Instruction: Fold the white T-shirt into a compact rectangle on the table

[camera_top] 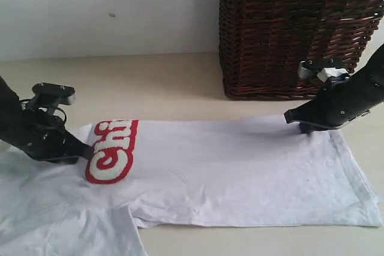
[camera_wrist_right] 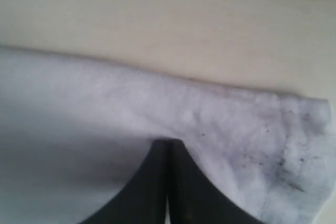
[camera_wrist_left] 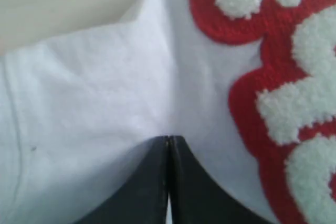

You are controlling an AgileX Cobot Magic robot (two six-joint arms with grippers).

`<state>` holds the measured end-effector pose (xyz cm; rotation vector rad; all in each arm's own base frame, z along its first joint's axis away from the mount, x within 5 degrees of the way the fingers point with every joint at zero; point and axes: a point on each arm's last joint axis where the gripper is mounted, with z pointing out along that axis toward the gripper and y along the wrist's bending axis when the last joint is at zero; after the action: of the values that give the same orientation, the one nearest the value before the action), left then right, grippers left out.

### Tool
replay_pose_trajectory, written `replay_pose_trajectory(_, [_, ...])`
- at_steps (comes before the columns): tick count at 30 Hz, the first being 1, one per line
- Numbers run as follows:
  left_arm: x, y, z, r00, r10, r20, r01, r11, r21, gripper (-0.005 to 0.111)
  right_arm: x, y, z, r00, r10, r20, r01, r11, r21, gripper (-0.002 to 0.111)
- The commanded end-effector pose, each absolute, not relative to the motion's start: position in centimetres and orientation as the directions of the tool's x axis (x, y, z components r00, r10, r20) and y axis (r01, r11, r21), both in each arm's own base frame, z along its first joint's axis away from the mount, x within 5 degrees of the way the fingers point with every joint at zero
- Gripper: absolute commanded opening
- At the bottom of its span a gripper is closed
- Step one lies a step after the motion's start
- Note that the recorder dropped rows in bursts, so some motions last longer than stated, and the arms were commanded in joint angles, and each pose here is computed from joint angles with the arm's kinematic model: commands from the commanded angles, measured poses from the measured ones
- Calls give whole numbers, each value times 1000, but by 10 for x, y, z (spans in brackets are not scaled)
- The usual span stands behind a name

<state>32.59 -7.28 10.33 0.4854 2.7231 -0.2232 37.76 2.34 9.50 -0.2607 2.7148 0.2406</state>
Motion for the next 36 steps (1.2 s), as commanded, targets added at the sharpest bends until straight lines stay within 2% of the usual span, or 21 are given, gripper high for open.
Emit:
replay_pose_trajectory(1, [337, -48, 91, -874, 247, -419, 284, 959, -26, 0, 378, 17, 65, -899, -207, -385, -245, 968, 52, 0])
replay_pose_trajectory(5, [338, -38, 91, -884, 221, -412, 256, 966, -31, 0, 379, 15, 55, -902, -238, -360, -269, 962, 38, 0])
replay_pose_trajectory(9, [336, -37, 96, -887, 218, -408, 257, 965, -42, 0, 380, 17, 61, -904, -229, -360, -267, 962, 57, 0])
replay_pose_trajectory(13, [334, -44, 115, -866, 238, -439, 288, 956, -49, 0, 383, 21, 86, -893, -223, -391, -274, 958, 80, 0])
replay_pose_trajectory(19, [326, -48, 168, -804, 251, -539, 323, 945, -41, 0, 381, 29, 142, -843, -203, -499, -290, 951, 103, 0])
replay_pose_trajectory(22, [315, -50, 191, -771, 318, -552, 401, 916, -33, 0, 375, 36, 168, -817, -222, -532, -329, 937, 115, 0])
replay_pose_trajectory(27, [288, -58, 212, -740, 456, -494, 558, 827, -72, 0, 355, 42, 212, -797, -260, -545, -399, 904, 152, 0])
replay_pose_trajectory(34, [230, -94, 211, -648, 633, -423, 733, 669, -122, 1, 316, 46, 257, -795, -314, -520, -469, 861, 197, 0])
replay_pose_trajectory(36, [206, -109, 206, -612, 689, -389, 781, 604, -160, 8, 305, 47, 261, -795, -301, -526, -467, 858, 214, 0])
